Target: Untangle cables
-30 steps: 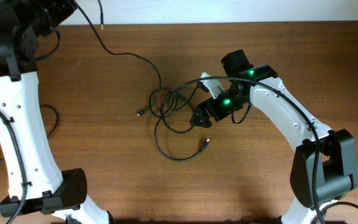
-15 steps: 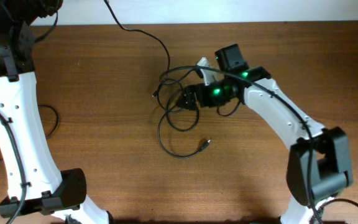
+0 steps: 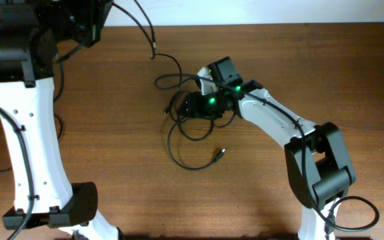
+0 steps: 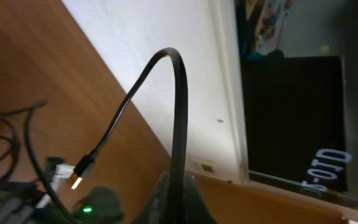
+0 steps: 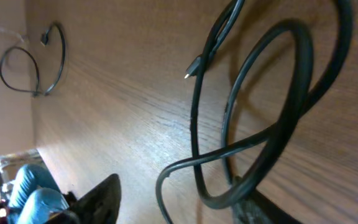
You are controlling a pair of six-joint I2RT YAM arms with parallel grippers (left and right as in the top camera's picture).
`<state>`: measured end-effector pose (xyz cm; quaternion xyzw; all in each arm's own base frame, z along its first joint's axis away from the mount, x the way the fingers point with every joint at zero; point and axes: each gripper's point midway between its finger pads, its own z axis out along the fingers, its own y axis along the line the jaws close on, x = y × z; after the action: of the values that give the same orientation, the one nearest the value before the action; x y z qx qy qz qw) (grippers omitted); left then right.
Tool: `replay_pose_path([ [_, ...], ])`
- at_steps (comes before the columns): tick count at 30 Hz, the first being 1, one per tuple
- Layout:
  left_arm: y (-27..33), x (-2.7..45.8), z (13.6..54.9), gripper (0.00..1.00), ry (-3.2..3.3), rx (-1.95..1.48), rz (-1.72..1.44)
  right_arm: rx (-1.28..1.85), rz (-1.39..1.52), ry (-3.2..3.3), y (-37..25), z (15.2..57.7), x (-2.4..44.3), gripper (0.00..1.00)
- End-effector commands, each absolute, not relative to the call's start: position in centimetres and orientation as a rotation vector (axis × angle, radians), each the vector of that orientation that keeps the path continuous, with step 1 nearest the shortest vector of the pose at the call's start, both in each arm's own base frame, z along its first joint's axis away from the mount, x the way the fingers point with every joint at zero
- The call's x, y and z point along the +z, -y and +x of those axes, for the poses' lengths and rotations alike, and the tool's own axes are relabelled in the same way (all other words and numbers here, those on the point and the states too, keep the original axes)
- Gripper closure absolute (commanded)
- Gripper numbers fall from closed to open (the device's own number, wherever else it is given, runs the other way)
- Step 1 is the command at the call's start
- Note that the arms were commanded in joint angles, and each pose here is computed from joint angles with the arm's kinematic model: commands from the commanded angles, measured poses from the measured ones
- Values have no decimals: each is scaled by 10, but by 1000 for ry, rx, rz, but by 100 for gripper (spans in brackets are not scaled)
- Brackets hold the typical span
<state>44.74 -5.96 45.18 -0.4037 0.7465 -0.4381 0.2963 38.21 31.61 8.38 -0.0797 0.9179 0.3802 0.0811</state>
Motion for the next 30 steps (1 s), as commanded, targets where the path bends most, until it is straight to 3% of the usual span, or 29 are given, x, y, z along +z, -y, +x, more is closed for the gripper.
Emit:
replay_pose_path([
  [1, 74, 473, 444, 100, -1936, -1252, -1058, 1032, -204, -2774, -317, 384, 69, 58],
  [3, 76, 477, 445, 100, -1922, -1282, -1058, 1008, -206, -2782, -318, 383, 64, 68],
  [5, 81, 486, 446, 100, -1893, -1355, -1067, 998, -196, -2805, -318, 381, 54, 94],
  [6, 83, 496, 448, 100, -1861, -1388, -1046, 995, -196, -2815, -318, 379, 52, 96],
  [10, 79, 541, 461, 100, -1664, -1503, -996, 986, -192, -2872, -317, 369, 43, 96],
  [14, 36, 589, 471, 100, -1392, -1514, -979, 966, -185, -2898, -312, 366, 41, 96],
  [22, -109, 592, 465, 100, -1075, -1293, -1221, 765, -17, -3022, -221, 380, 22, 96],
  [25, -133, 584, 459, 100, -1066, -1237, -1257, 711, 73, -3046, -179, 388, 19, 96],
  [30, -138, 561, 459, 100, -1337, -825, -994, 839, 192, -3001, -144, 402, 26, 96],
])
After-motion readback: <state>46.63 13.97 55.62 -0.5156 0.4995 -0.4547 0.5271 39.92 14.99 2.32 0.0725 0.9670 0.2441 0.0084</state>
